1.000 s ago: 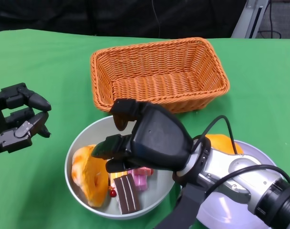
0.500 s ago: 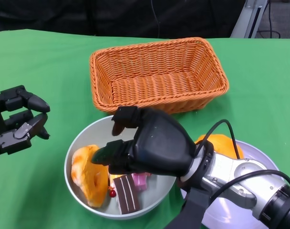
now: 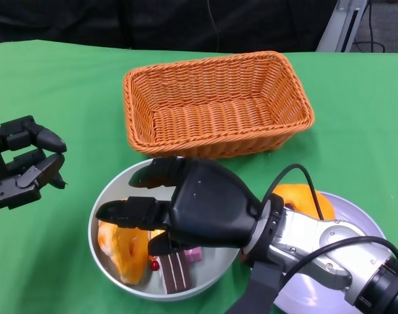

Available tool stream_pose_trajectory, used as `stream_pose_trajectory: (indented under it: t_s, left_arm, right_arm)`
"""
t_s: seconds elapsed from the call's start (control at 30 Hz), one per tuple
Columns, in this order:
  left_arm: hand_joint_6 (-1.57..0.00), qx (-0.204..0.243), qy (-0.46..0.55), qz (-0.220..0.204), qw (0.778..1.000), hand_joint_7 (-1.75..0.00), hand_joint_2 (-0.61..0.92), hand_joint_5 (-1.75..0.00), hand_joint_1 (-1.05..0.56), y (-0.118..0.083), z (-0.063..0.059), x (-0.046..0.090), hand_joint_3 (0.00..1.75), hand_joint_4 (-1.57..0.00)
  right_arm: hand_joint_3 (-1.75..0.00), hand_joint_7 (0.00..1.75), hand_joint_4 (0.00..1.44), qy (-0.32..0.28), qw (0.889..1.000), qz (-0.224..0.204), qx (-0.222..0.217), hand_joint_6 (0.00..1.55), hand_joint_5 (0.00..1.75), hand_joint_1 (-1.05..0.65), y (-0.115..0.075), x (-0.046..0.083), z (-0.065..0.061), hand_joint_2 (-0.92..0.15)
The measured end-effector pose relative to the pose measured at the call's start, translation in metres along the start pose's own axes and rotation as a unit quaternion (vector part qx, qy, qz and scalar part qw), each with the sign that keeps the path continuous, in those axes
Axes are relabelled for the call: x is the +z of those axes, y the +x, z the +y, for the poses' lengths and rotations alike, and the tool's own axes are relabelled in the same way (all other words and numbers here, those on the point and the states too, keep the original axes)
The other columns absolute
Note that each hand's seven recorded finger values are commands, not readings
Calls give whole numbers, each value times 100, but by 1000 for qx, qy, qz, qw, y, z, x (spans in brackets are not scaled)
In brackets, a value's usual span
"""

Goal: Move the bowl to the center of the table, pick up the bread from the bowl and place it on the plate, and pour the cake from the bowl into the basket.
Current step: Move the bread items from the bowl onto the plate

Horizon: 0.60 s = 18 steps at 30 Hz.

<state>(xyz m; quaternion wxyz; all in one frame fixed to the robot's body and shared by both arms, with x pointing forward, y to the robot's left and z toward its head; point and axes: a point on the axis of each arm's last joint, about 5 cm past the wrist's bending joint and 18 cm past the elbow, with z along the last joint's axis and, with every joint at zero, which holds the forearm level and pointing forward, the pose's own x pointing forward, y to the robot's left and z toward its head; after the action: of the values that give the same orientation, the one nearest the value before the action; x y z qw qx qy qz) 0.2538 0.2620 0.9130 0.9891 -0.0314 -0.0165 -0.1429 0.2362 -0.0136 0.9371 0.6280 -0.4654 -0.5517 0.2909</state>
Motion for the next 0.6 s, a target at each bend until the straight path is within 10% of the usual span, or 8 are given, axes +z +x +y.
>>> stream_pose_trajectory:
  t_s: [0.6]
  left_arm:
    - [-78,10,-25,26,999,-124,68,-158,-8,8,2,-3,86,-74]
  right_arm:
    - [-2,0,55,9,996,-36,83,42,1,-65,5,5,13,-89]
